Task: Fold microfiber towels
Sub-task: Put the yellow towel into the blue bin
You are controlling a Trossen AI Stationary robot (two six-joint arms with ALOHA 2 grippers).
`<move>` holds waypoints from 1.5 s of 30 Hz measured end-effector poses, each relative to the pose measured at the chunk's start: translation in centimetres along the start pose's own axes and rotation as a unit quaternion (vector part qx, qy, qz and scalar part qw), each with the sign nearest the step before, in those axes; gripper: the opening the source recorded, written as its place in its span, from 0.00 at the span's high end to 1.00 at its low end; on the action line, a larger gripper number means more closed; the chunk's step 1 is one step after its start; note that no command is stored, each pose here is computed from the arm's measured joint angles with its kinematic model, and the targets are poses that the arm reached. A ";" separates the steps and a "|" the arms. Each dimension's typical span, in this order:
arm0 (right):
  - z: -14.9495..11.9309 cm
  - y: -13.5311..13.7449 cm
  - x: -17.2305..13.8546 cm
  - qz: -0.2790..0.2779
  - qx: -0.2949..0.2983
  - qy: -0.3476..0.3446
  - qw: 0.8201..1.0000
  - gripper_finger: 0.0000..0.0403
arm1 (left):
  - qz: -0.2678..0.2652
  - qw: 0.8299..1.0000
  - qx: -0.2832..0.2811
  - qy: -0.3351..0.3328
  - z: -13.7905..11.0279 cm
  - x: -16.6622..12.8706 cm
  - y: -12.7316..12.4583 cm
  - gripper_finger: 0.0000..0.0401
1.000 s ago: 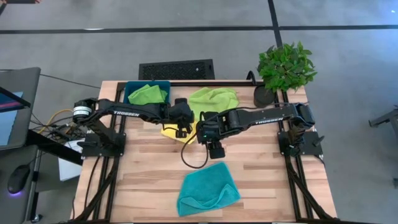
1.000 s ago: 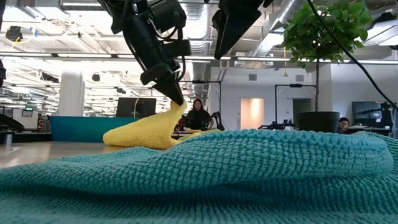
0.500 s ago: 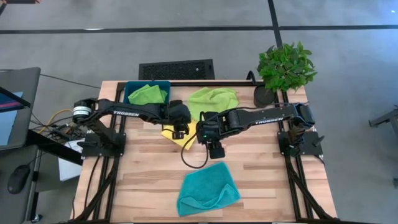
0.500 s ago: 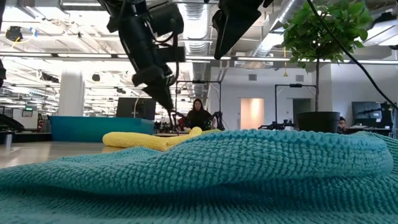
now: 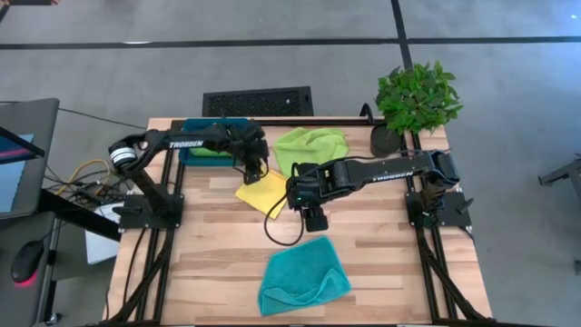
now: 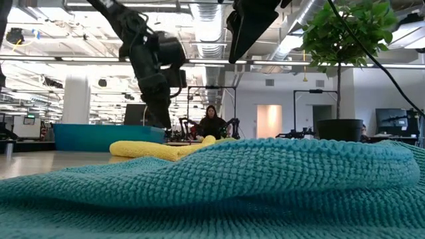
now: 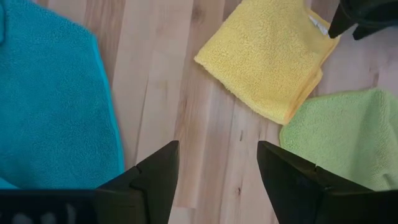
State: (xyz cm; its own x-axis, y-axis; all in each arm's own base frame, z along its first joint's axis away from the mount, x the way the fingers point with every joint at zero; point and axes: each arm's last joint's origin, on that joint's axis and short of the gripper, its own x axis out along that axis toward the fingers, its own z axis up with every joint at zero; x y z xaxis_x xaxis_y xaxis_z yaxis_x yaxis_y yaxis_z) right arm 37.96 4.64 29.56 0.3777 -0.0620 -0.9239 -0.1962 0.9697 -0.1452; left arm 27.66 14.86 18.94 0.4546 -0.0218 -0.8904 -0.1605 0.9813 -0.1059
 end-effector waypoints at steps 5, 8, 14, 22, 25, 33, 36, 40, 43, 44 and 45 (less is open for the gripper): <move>0.0 0.0 0.0 0.000 0.003 -0.002 1.000 0.41 | -0.006 0.999 -0.015 0.030 -1.1 1.5 2.2 0.58; 0.1 0.0 0.0 0.000 0.003 -0.003 1.000 0.41 | 0.000 0.999 0.021 0.037 -1.1 2.5 2.5 0.58; 0.1 -0.1 0.0 -0.001 0.005 -0.003 1.000 0.41 | 0.082 0.992 0.073 0.055 -0.8 3.2 2.9 0.58; 0.0 -0.3 0.1 -0.002 0.007 -0.002 1.000 0.41 | 0.022 0.993 0.098 0.060 -1.2 3.2 2.5 0.58; 0.0 -0.3 0.1 -0.002 0.007 -0.002 1.000 0.41 | 0.018 0.993 0.102 0.059 -1.2 3.2 2.4 0.58; 0.0 -0.4 0.1 -0.002 0.007 -0.002 1.000 0.41 | 0.025 0.991 0.117 0.065 -1.1 3.2 2.1 0.58; 0.0 -0.5 0.1 -0.003 0.009 -0.001 1.000 0.41 | 0.053 0.987 0.124 0.085 -0.6 2.9 1.8 0.58; -0.1 -0.8 0.1 -0.004 0.013 0.001 1.000 0.41 | 0.073 0.983 0.143 0.087 0.3 2.5 1.5 0.58; -0.1 -1.1 0.1 -0.005 0.016 0.001 1.000 0.41 | 0.052 0.985 0.148 0.075 0.5 2.5 1.3 0.58; -0.1 -1.1 0.1 -0.005 0.017 0.001 1.000 0.41 | 0.046 0.985 0.148 0.070 0.5 2.5 1.3 0.58; -0.1 -1.2 0.1 -0.006 0.018 0.001 1.000 0.41 | 0.040 0.986 0.147 0.067 0.5 2.5 1.3 0.58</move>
State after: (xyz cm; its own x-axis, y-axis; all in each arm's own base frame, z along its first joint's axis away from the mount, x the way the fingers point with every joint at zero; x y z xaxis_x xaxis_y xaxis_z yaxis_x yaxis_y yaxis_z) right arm 38.12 3.41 29.55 0.3777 -0.0737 -0.9230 -0.1598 0.9767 -0.1434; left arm 29.08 16.15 16.79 0.3281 0.0531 -0.9431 0.0793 0.9933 0.0835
